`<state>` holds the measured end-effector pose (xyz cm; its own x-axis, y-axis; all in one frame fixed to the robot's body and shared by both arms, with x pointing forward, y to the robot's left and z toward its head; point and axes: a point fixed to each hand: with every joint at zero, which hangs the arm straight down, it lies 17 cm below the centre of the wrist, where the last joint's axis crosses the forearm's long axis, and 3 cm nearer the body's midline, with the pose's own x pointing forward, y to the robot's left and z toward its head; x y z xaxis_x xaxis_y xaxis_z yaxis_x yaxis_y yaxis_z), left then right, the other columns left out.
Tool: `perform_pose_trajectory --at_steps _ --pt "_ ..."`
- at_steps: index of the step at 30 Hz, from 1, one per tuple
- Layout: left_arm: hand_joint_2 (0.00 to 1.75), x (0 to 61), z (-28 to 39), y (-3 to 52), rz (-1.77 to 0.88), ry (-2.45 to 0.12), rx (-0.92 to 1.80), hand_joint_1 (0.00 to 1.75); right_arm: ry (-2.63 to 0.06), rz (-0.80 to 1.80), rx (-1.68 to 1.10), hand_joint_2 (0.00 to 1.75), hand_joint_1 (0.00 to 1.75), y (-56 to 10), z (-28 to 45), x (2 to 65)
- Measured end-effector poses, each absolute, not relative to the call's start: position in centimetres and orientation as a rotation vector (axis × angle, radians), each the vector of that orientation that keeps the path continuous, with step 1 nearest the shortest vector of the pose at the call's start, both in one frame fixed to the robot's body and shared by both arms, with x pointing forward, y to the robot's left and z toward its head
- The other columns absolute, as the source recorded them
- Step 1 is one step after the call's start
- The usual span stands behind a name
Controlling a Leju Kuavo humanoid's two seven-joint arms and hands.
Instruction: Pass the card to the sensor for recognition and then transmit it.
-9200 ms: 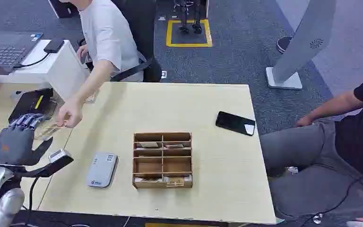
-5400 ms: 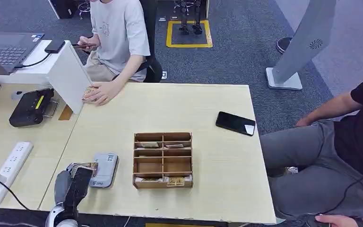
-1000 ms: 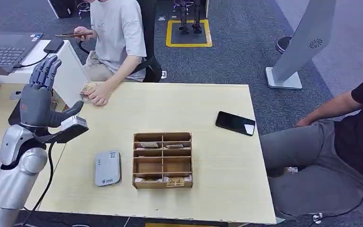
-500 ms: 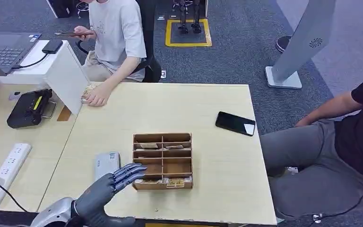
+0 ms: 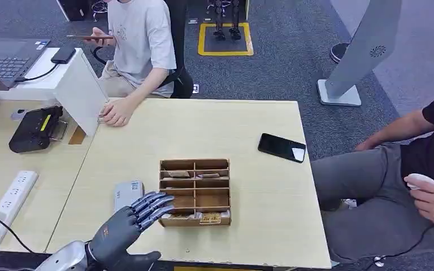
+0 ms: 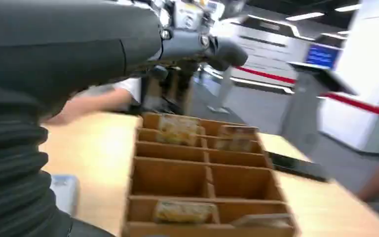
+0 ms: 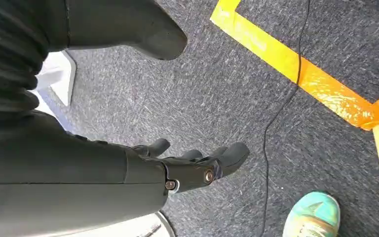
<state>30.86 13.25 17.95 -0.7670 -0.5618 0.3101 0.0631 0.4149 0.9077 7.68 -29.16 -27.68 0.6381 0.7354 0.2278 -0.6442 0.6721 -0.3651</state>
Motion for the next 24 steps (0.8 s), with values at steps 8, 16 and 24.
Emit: perform_pose_trajectory --at_steps 8,16,24 --pt "1.75 34.0 18.1 13.9 -1.288 -2.037 0.694 0.00 -0.380 0.792 -0.274 1.75 0.00 -28.9 -27.6 8.0" --pt "1.75 34.9 17.1 13.6 -1.265 -1.999 0.701 0.00 -0.380 0.792 -0.278 1.75 0.00 -28.9 -27.6 8.0" --pt "1.75 35.1 16.7 13.4 -1.259 -1.989 0.694 0.00 -0.381 0.792 -0.282 1.75 0.00 -29.0 -27.6 8.1"
